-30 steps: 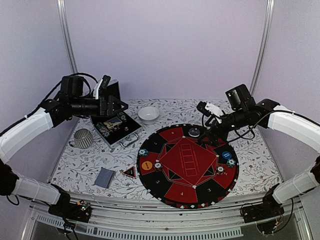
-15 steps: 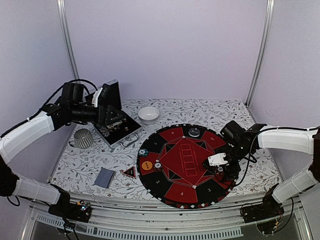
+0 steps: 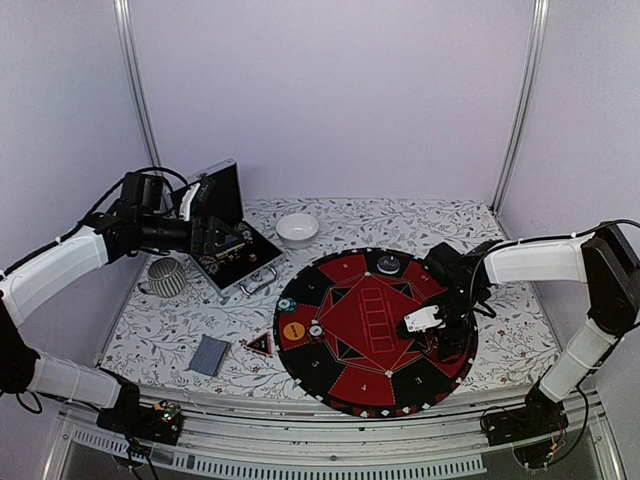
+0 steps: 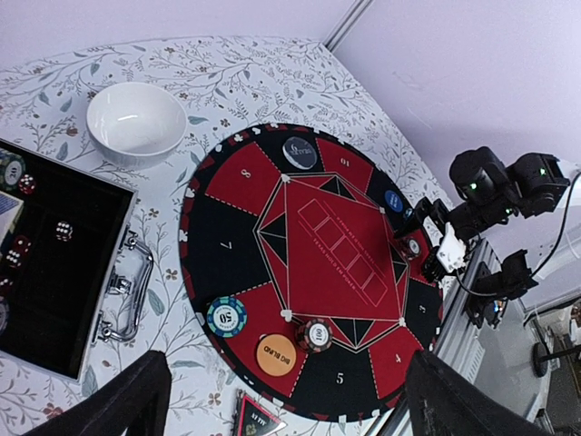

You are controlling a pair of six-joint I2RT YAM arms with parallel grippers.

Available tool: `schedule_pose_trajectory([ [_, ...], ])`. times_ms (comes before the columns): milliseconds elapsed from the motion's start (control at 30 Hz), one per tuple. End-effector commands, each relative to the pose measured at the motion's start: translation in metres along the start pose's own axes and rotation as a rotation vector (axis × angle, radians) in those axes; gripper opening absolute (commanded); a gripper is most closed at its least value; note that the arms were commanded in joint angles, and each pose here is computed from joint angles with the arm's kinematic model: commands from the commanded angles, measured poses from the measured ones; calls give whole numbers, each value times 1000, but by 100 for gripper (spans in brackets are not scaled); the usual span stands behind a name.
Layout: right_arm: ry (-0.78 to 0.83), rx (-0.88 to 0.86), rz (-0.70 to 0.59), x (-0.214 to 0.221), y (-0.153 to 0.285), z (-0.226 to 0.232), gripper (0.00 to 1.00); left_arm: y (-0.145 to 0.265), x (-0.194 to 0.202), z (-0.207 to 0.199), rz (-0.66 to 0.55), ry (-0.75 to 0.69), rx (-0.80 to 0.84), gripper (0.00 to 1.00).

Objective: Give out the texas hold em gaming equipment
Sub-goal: Adjust the poker chips pile in the small blind area.

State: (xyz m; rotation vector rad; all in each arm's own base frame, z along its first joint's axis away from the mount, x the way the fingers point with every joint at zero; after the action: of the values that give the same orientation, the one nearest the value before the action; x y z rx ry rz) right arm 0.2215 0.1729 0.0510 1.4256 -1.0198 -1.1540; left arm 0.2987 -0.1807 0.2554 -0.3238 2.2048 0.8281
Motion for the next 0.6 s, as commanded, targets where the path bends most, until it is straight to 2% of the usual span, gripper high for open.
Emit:
schedule_pose_trajectory([
  [0, -9, -76, 38, 6, -4, 8, 88, 3, 3, 5, 0, 12, 16, 92],
  [200, -17, -120, 75, 14, -6, 18, 82, 5, 2, 8, -7, 31, 29, 92],
  [367, -37, -127, 56, 10, -7, 15, 66, 4, 4, 10, -3, 45, 39, 91],
  [567, -30, -75, 126, 20, -10, 7, 46, 5, 3, 11, -6, 53, 48, 91],
])
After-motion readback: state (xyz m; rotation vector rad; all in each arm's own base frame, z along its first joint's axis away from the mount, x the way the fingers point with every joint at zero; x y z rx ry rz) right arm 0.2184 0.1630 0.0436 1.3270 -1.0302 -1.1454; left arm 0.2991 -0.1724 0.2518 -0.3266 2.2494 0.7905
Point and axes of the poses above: each gripper's point midway between its finger pads, its own y axis back along the fingers, its own z axis along the line the jaws close on, x = y × z, the point moved 3 cm from there along y, back along the fingers, and after that the axes turned 2 degrees about y, right-handed, at the moved point
